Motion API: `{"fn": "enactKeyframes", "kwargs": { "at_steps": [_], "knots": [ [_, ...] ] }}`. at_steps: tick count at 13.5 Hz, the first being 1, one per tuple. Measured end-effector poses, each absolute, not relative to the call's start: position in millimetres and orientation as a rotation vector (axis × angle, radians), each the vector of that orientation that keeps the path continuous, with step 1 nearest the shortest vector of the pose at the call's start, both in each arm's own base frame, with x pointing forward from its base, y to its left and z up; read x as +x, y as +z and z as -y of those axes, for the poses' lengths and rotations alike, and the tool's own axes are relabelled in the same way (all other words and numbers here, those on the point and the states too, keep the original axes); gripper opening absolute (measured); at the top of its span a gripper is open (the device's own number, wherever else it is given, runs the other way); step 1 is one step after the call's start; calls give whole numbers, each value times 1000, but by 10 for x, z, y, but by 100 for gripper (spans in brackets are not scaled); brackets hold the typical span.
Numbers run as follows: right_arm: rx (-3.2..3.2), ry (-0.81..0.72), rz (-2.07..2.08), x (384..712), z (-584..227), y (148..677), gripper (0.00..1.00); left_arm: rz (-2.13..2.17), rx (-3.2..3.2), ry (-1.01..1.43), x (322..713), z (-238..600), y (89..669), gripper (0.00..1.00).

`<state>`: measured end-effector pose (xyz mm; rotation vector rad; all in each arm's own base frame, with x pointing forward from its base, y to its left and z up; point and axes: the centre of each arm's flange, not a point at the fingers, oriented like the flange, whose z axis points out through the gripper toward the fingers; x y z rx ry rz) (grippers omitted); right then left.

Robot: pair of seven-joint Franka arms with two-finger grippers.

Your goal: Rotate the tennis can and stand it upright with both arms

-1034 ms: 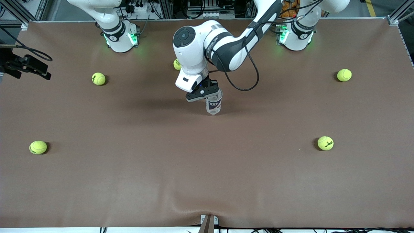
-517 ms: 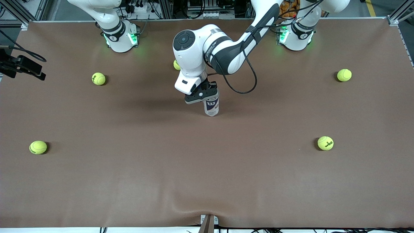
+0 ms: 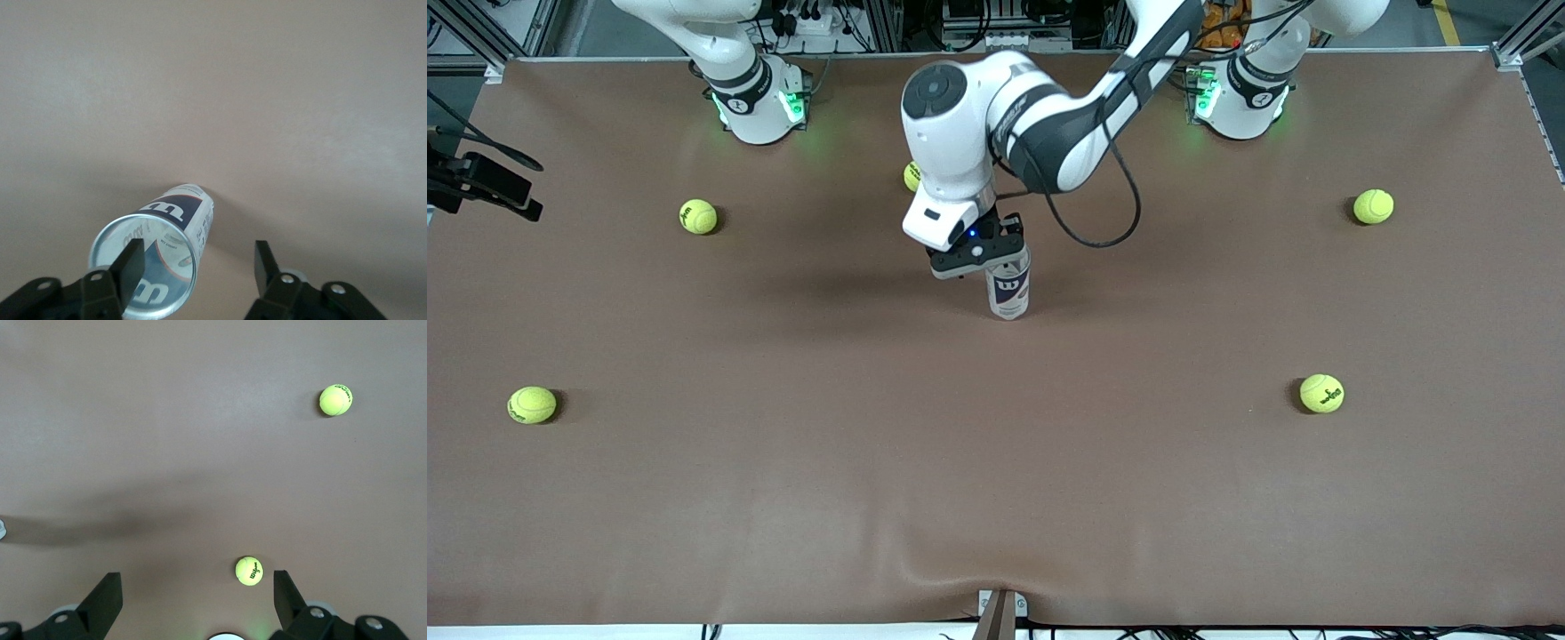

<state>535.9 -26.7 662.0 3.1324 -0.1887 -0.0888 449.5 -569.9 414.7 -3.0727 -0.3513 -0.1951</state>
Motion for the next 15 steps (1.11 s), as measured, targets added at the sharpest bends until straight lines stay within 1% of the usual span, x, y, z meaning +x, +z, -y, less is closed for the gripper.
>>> {"fn": "enactKeyframes", "kwargs": {
  "at_steps": [2,3,6,9,15],
  "knots": [
    [3132,-88,191,5358,274,6621,100,384,-3094,-230,4539,5587,4484,98],
    [3132,-88,189,5358,269,6621,100,407,-3093,-237,4578,5497,4627,100],
    [3132,-88,195,5357,287,6622,100,524,-3091,-226,4814,5118,4989,100],
    [3132,-87,209,5354,338,6625,100,674,-3113,-196,5205,4551,5329,100],
    [3132,-85,209,5353,339,6632,100,515,-3108,-188,5867,3263,5669,100]
  ]
}}
